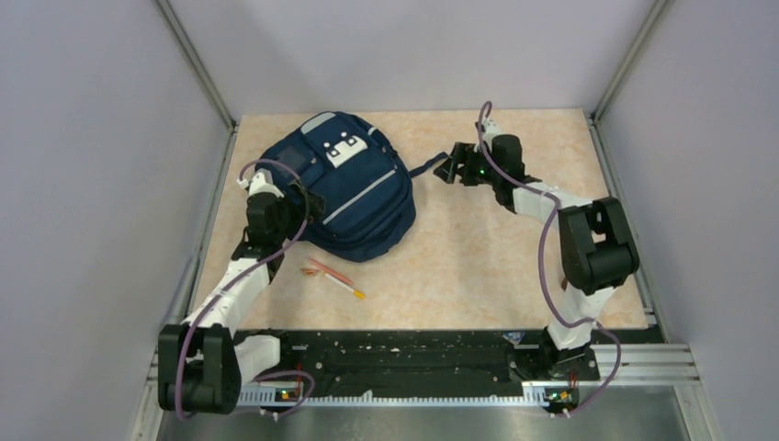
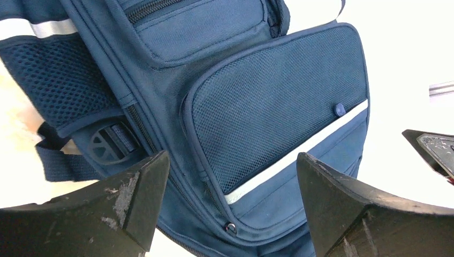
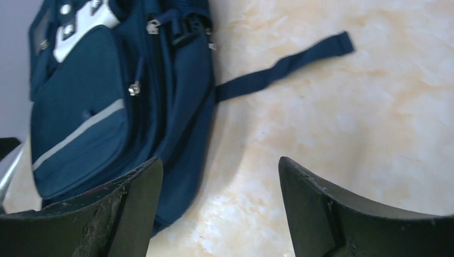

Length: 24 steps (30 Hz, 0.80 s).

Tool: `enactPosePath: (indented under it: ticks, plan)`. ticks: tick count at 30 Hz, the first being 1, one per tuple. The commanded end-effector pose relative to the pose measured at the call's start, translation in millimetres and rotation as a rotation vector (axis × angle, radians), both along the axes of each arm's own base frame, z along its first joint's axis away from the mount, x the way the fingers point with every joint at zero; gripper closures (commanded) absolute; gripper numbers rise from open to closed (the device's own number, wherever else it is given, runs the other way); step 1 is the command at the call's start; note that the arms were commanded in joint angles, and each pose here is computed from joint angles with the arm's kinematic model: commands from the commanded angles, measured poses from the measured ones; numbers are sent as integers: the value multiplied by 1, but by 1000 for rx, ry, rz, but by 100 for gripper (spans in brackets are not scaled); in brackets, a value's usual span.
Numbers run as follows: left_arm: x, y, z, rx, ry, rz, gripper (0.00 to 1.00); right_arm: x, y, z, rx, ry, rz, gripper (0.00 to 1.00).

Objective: Pack the student bag
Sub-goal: Adjust the student bag at the center of the board.

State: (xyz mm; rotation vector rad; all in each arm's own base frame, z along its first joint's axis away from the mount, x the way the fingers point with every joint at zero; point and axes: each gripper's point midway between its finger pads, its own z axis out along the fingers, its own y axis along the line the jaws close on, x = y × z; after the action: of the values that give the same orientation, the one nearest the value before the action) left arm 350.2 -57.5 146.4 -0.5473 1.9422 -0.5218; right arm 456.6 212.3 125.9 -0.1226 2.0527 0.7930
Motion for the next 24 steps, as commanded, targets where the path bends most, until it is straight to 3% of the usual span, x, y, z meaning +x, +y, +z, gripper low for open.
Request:
enactPosePath:
  ticks: [1, 9, 13, 17, 19, 21, 22, 24]
  plan:
    - [19, -4, 12, -82, -66, -12, 7, 5, 58, 47, 102, -155, 205, 22]
    - [32, 4, -10, -69, -21, 9, 12, 15, 134, 41, 115, -195, 389, 22]
    - [38, 2, -25, -54, 24, -14, 29, 18, 166, 22, 89, -179, 451, 22]
    - [45, -1, -39, -23, 85, -57, 38, 16, 187, 1, 51, -146, 491, 25]
    - [51, -4, -43, -18, 96, -83, 48, 16, 190, -2, 51, -136, 498, 46]
    - [57, -12, -43, -22, 89, -137, 62, 16, 186, -1, 41, -132, 472, 86]
    - [61, -17, -41, -29, 74, -169, 69, 16, 181, -1, 29, -130, 444, 100]
    - [67, -30, -36, -43, 43, -237, 79, 14, 168, 4, 2, -136, 381, 100]
